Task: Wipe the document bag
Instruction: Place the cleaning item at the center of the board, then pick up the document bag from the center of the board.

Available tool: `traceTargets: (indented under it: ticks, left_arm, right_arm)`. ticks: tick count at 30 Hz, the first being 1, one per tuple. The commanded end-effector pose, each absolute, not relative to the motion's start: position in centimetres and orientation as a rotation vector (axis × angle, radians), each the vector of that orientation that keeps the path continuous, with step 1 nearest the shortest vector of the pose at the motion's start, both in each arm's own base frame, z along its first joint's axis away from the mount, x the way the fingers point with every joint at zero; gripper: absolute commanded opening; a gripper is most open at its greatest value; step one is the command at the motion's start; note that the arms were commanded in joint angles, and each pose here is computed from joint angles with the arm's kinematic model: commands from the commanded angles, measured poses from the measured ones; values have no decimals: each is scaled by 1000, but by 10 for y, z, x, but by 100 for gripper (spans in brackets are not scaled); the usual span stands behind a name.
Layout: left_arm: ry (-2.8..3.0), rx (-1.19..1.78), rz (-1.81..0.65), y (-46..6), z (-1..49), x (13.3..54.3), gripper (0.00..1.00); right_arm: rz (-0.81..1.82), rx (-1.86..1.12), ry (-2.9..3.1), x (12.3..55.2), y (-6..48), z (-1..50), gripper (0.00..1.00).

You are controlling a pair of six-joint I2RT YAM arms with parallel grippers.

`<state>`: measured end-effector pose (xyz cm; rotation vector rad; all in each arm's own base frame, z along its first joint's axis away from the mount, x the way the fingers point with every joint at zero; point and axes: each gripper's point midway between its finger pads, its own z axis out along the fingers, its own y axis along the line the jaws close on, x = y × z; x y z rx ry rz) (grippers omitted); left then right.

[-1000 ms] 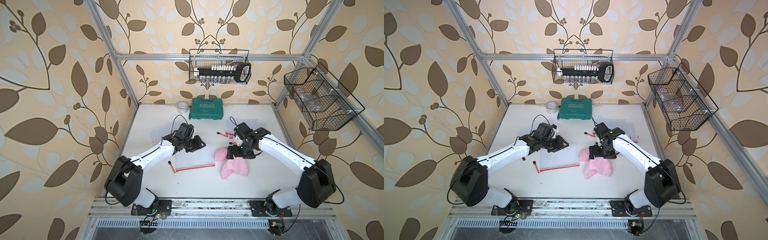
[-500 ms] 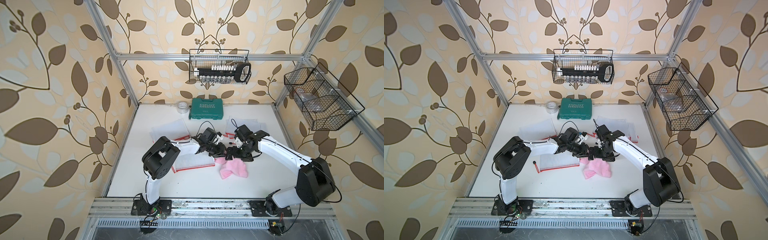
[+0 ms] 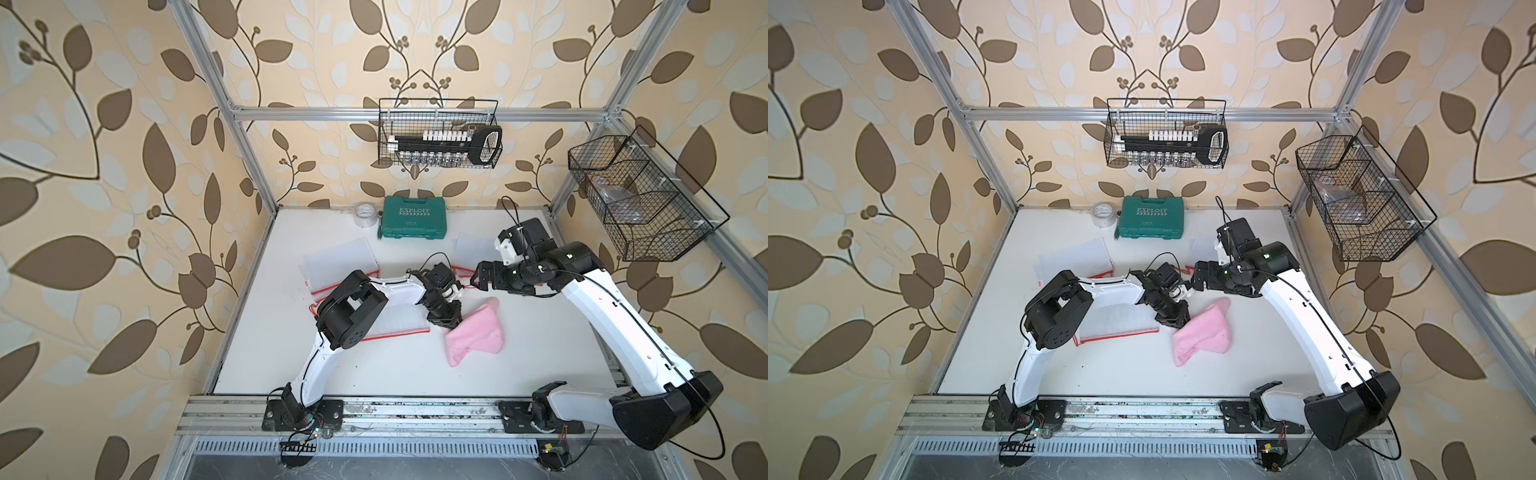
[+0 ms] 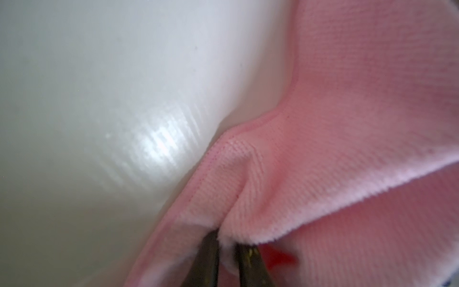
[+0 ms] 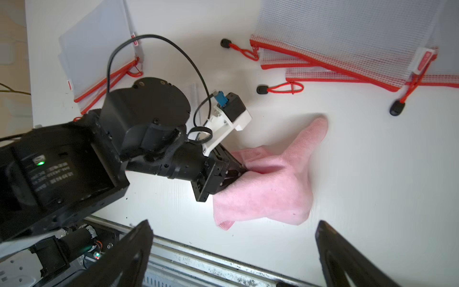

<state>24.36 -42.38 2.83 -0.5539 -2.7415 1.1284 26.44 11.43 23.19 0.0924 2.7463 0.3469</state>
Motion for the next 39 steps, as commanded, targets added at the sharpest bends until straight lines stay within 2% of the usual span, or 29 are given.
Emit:
traceTargets:
  ticks: [1,5,7,9,11,15,18,19,22,25,27,29,33,39]
  left_arm:
    - [-2817,-523,782,-378,-1,226,21]
    - [-2972,-497,877,-366,43,246,38]
    - [-3040,-491,956,-363,73,260,42]
    - [-3062,-506,1024,-363,94,270,43]
    - [-3078,-508,1058,-363,106,275,44]
    - [-3057,-473,1144,-363,112,279,45]
    - [-3152,-313,1072,-335,110,289,44]
    - [-3176,-192,1061,-316,109,296,43]
    - [-3218,124,913,-251,94,308,41]
    - [-3238,240,748,-203,79,305,41]
    - [-3232,291,670,-183,67,301,42]
    - [-3228,320,635,-173,56,298,42]
    - [-3201,359,640,-173,38,295,42]
    - [-3175,424,521,-163,14,288,41]
  right_arm:
    - [278,104,2811,257,106,213,98]
    - [445,82,2788,279,134,203,90]
    - [518,82,2762,294,147,199,79]
    - [591,57,2775,305,164,190,65]
    - [590,12,2791,312,177,180,56]
    - [642,-60,2855,317,205,151,52]
    - [717,-78,2900,313,230,124,37]
    - [725,-110,2912,312,238,116,36]
    - [782,-149,2936,316,257,100,39]
    - [769,-174,2961,325,267,83,52]
    - [755,-175,2994,330,270,66,56]
    - [757,-178,3019,335,275,50,61]
    - [784,-167,3048,341,286,29,61]
    - [748,-142,3155,323,292,-4,62]
